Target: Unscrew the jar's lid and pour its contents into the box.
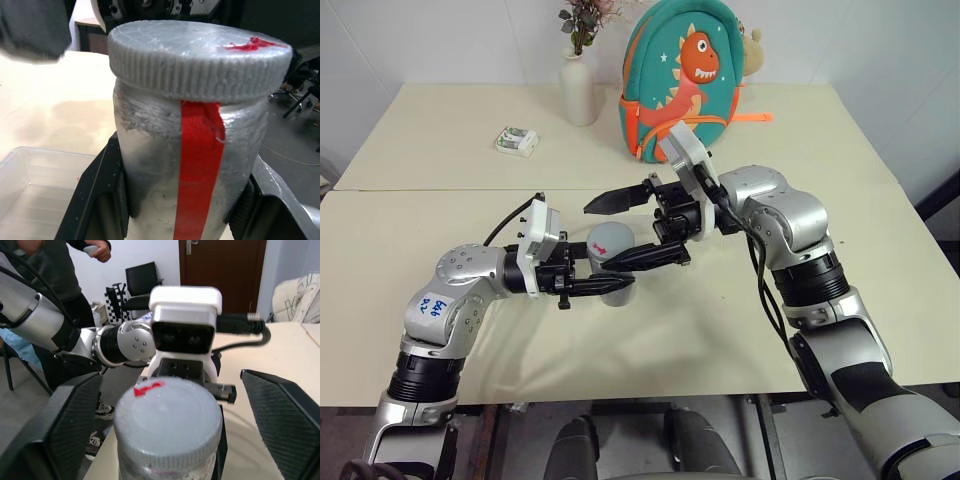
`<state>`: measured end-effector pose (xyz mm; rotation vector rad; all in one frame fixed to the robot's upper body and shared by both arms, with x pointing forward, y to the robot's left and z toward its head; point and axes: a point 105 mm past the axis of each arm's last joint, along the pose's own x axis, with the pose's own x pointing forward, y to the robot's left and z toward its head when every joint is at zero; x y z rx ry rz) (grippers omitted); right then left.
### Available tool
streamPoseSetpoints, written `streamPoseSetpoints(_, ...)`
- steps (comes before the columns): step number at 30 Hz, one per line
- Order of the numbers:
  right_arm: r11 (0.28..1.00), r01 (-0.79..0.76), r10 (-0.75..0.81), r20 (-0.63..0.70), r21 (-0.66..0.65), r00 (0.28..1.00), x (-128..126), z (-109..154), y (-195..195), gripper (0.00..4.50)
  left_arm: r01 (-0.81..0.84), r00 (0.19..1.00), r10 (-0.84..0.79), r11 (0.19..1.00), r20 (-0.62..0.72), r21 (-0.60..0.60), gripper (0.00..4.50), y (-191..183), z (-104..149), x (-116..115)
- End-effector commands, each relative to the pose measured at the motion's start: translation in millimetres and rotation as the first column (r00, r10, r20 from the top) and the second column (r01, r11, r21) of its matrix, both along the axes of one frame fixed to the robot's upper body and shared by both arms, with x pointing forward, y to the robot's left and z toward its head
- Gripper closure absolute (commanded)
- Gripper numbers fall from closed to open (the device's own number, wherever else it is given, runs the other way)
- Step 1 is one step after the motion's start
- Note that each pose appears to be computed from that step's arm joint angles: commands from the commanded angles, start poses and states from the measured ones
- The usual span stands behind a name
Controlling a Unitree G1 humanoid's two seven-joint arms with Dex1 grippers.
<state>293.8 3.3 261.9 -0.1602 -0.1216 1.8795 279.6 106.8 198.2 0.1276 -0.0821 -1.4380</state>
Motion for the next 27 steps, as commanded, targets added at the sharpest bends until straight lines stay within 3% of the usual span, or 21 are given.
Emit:
streamPoseSetpoints(1,0.998,0.014,-0.018,0.066,0.059,0.998,-1,14,-7,0.01,0.004,0.999,-0.003,1.0,0.042,-0.007,2.53,4,12,-5)
streamPoseSetpoints(7,0.99,0.117,-0.123,0.081,0.079,0.989,0,9,6,0.01,-0.123,0.99,0.124,0.992,0.059,-0.021,2.53,11,15,8)
streamPoseSetpoints(14,0.964,0.253,-0.259,0.069,0.079,0.964,18,5,18,0.01,-0.12,0.991,0.121,0.992,0.048,-0.03,2.53,7,12,5)
streamPoseSetpoints(27,0.937,0.336,-0.342,0.052,0.098,0.938,42,13,4,0.01,-0.124,0.991,0.125,0.992,0.04,-0.032,2.53,9,9,2)
